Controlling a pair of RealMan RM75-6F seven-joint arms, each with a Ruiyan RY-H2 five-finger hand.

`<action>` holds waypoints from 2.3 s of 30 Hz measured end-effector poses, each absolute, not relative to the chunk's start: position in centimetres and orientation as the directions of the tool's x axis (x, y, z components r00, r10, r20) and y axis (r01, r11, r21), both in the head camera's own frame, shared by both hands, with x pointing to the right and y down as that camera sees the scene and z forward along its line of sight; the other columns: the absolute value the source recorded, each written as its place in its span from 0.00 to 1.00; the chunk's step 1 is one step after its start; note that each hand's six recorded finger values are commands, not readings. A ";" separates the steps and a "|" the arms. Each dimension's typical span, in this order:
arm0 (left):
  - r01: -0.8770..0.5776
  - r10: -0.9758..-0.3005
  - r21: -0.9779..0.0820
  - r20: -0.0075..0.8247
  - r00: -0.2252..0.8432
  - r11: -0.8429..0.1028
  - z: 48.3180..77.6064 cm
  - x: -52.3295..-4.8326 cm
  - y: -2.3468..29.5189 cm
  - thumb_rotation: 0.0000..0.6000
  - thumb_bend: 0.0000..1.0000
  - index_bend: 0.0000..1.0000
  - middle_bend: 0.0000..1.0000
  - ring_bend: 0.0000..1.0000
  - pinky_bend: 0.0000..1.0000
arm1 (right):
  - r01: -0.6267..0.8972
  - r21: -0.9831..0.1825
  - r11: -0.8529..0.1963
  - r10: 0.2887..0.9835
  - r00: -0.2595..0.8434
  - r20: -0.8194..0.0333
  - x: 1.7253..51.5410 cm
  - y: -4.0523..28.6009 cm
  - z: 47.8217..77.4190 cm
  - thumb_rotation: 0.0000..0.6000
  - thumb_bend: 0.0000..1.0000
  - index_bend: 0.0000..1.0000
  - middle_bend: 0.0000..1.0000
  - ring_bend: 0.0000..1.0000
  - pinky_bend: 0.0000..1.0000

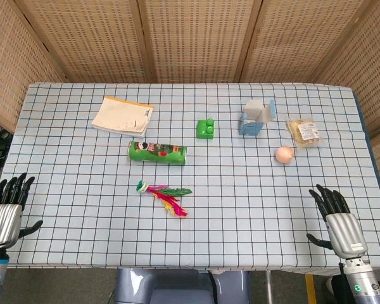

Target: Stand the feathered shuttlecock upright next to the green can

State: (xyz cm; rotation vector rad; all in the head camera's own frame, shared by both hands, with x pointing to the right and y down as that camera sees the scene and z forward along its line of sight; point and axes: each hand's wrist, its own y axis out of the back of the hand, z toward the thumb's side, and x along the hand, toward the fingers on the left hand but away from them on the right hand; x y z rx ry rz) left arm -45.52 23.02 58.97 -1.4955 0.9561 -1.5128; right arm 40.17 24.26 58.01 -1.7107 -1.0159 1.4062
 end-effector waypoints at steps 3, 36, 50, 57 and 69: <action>0.024 -0.914 -0.914 0.405 0.008 -0.405 58.9 -45.4 23.0 1.00 0.00 0.00 0.00 0.00 0.00 | 0.142 -0.879 -0.455 0.890 0.106 -0.444 40.2 24.3 58.0 1.00 0.01 0.00 0.00 0.00 0.00; 0.055 -0.841 -0.887 0.452 0.298 -0.458 58.8 -38.6 20.3 1.00 0.00 0.00 0.00 0.00 0.00 | 0.161 -0.878 -0.451 0.893 0.072 -0.445 41.0 24.0 57.8 1.00 0.01 0.00 0.00 0.00 0.00; 0.214 -0.677 -0.884 0.458 0.576 -0.415 61.3 -26.3 16.1 1.00 0.00 0.11 0.00 0.00 0.00 | 0.173 -0.878 -0.446 0.894 0.050 -0.445 41.7 23.7 57.9 1.00 0.01 0.01 0.00 0.00 0.00; 0.203 -0.637 -0.880 0.455 0.623 -0.429 62.6 -21.2 15.6 1.00 0.00 0.25 0.00 0.00 0.00 | 0.188 -0.876 -0.445 0.894 0.039 -0.446 42.2 23.5 57.9 1.00 0.01 0.01 0.00 0.00 0.00; 0.258 -0.572 -0.863 0.485 0.661 -0.434 65.2 -13.6 16.5 1.00 0.00 0.42 0.00 0.00 0.00 | 0.226 -0.869 -0.440 0.894 0.014 -0.448 43.2 23.1 57.8 1.00 0.01 0.01 0.00 0.00 0.00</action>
